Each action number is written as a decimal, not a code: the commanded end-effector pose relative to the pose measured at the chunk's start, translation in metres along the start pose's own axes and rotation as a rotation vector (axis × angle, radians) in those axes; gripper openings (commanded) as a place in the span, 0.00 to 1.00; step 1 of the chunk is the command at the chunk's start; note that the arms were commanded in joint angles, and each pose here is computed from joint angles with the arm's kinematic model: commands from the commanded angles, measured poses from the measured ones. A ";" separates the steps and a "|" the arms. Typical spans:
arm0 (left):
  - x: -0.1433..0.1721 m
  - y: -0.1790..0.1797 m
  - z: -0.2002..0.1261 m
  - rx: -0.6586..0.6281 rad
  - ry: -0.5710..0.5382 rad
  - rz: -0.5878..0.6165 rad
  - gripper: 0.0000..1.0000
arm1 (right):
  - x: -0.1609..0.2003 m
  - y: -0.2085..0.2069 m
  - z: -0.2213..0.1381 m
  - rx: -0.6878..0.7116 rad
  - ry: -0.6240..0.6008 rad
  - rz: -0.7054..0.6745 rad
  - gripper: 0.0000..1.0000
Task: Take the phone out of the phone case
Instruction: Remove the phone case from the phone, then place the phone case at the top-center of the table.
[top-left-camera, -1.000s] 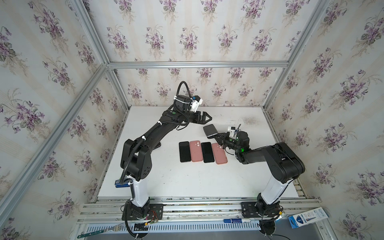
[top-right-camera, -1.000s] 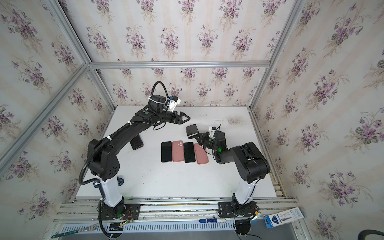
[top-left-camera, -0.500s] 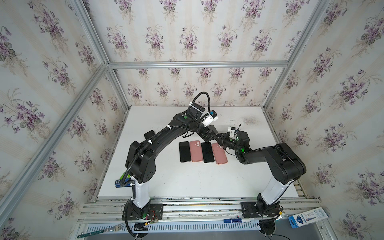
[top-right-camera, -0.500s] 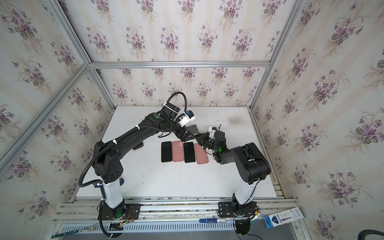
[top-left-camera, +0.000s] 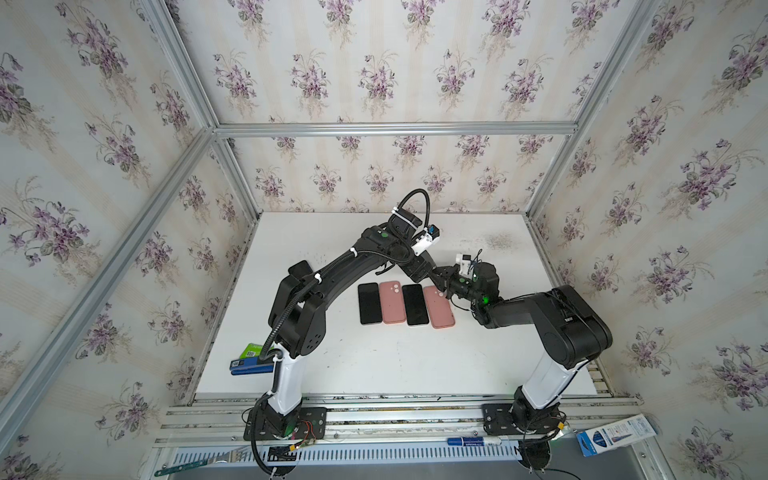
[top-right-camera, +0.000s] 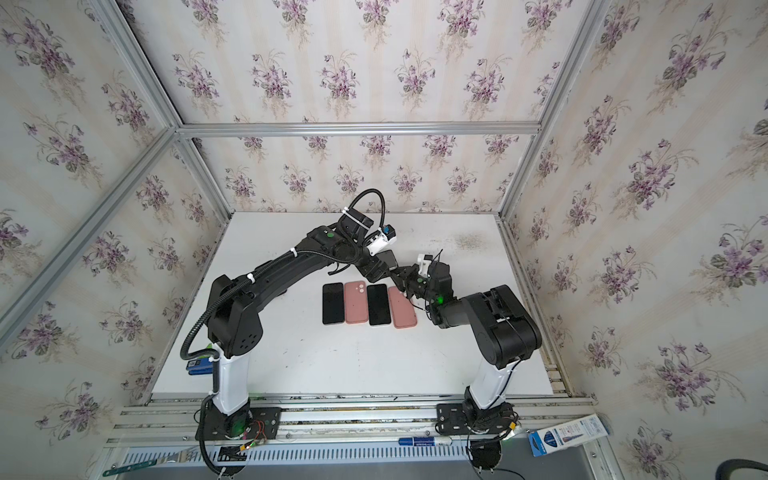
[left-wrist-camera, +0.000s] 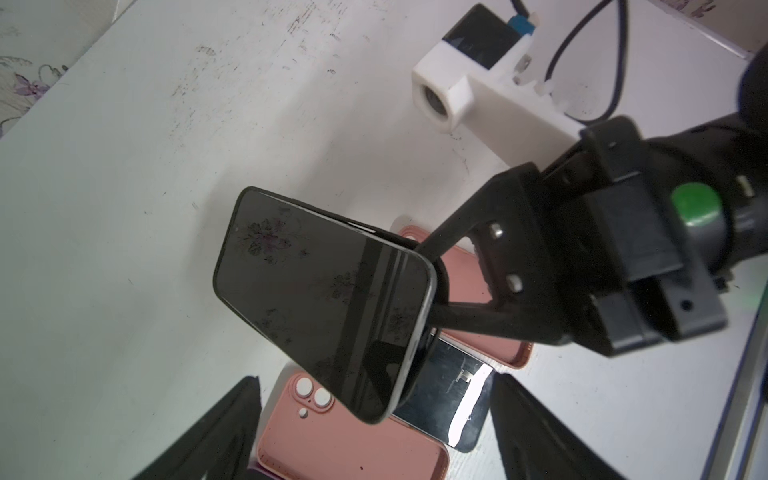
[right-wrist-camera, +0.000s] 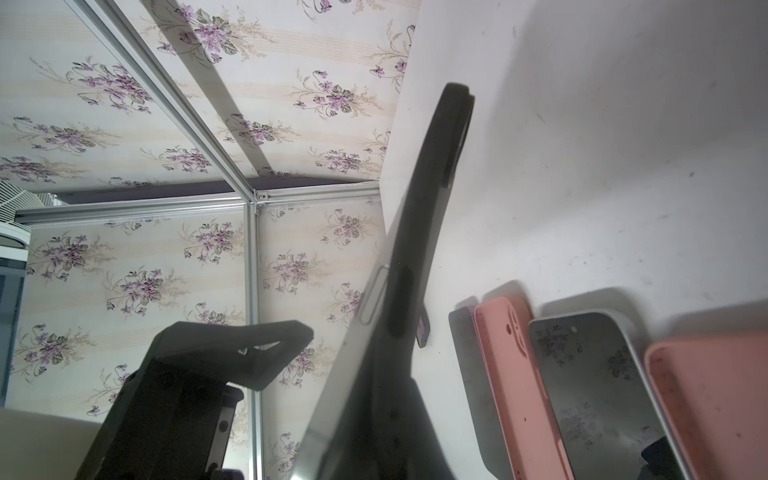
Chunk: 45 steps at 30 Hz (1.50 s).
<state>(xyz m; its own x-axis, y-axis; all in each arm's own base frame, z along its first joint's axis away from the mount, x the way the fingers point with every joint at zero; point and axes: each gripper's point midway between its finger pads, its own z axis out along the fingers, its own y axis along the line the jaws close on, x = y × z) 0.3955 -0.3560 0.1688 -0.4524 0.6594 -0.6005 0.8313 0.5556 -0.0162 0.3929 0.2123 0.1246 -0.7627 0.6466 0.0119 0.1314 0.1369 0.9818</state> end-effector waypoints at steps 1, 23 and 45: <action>-0.004 0.006 0.000 -0.034 -0.001 0.007 0.87 | -0.001 0.026 0.002 -0.089 0.010 -0.043 0.00; 0.001 0.020 0.021 -0.132 0.039 0.006 0.50 | 0.003 0.033 0.006 -0.106 0.031 -0.029 0.00; -0.014 0.040 -0.017 -0.283 -0.027 0.029 0.12 | 0.014 0.036 0.006 -0.097 0.053 -0.019 0.00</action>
<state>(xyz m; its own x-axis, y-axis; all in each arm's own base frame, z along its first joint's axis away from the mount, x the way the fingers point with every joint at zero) 0.4169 -0.3364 0.1663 -0.4540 0.6922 -0.5611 0.7518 0.6356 0.1757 0.3901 0.2287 0.1410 -0.7894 0.6130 0.0329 0.1164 0.0968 0.9885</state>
